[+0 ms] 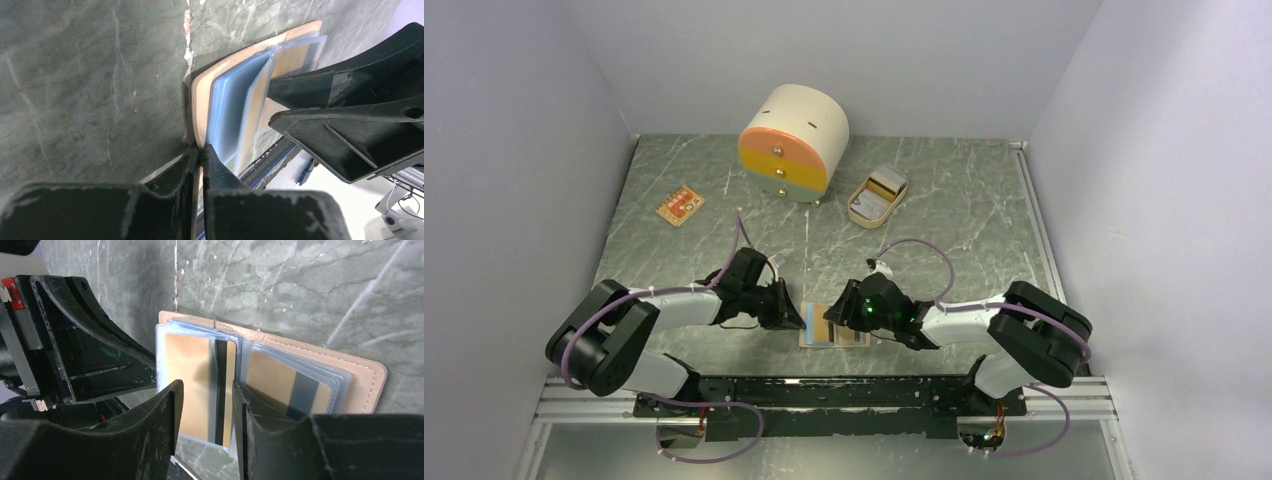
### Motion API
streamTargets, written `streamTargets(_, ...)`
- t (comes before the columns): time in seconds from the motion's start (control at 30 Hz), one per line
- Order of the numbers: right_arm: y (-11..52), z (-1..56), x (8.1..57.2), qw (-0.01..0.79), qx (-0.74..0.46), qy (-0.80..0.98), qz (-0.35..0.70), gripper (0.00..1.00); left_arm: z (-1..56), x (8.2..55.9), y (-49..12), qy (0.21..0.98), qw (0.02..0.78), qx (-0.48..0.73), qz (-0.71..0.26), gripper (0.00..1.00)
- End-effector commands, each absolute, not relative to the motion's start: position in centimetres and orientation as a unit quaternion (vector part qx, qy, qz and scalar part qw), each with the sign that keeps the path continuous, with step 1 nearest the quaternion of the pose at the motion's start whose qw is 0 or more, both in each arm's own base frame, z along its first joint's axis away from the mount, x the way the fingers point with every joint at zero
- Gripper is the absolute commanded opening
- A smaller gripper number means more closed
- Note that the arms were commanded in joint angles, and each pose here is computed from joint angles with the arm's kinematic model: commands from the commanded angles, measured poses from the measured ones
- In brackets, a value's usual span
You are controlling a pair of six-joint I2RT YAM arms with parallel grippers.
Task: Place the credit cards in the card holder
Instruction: Insert the credit card into the card holder.
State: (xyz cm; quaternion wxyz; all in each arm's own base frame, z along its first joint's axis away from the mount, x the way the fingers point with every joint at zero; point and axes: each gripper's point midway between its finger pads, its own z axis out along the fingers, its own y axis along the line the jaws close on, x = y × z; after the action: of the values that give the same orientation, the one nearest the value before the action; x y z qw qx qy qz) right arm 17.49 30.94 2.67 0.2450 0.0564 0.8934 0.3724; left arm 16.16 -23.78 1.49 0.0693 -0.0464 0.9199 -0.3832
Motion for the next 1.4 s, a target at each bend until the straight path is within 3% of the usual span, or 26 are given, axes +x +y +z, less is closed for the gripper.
streamTargets(0.0,32.0,2.3,17.1,0.233,0.047,0.895,0.377,0.44,2.4,15.8,-24.3,0.912,0.072,-0.035,-0.401,0.09)
streamTargets(0.67,33.0,2.7,16.1,0.231,0.032,0.87,0.434,0.43,3.8,16.0,-25.4,0.895,0.077,-0.025,-0.439,0.09)
streamTargets(0.77,33.0,2.5,16.1,0.23,0.031,0.871,0.433,0.42,4.1,16.0,-25.7,0.89,0.078,-0.022,-0.449,0.18)
streamTargets(1.2,32.8,1.9,15.6,0.223,0.034,0.868,0.442,0.41,4.4,16.2,-27.0,0.875,0.077,-0.013,-0.478,0.24)
streamTargets(1.23,32.8,1.9,15.6,0.224,0.034,0.867,0.443,0.41,4.4,16.3,-27.0,0.874,0.077,-0.013,-0.479,0.23)
streamTargets(1.3,32.8,2.1,15.6,0.225,0.033,0.867,0.444,0.41,4.5,16.3,-27.1,0.874,0.077,-0.014,-0.48,0.11)
streamTargets(1.37,32.8,2.1,15.6,0.227,0.029,0.868,0.441,0.42,4.7,16.3,-27.1,0.873,0.078,-0.014,-0.482,0.09)
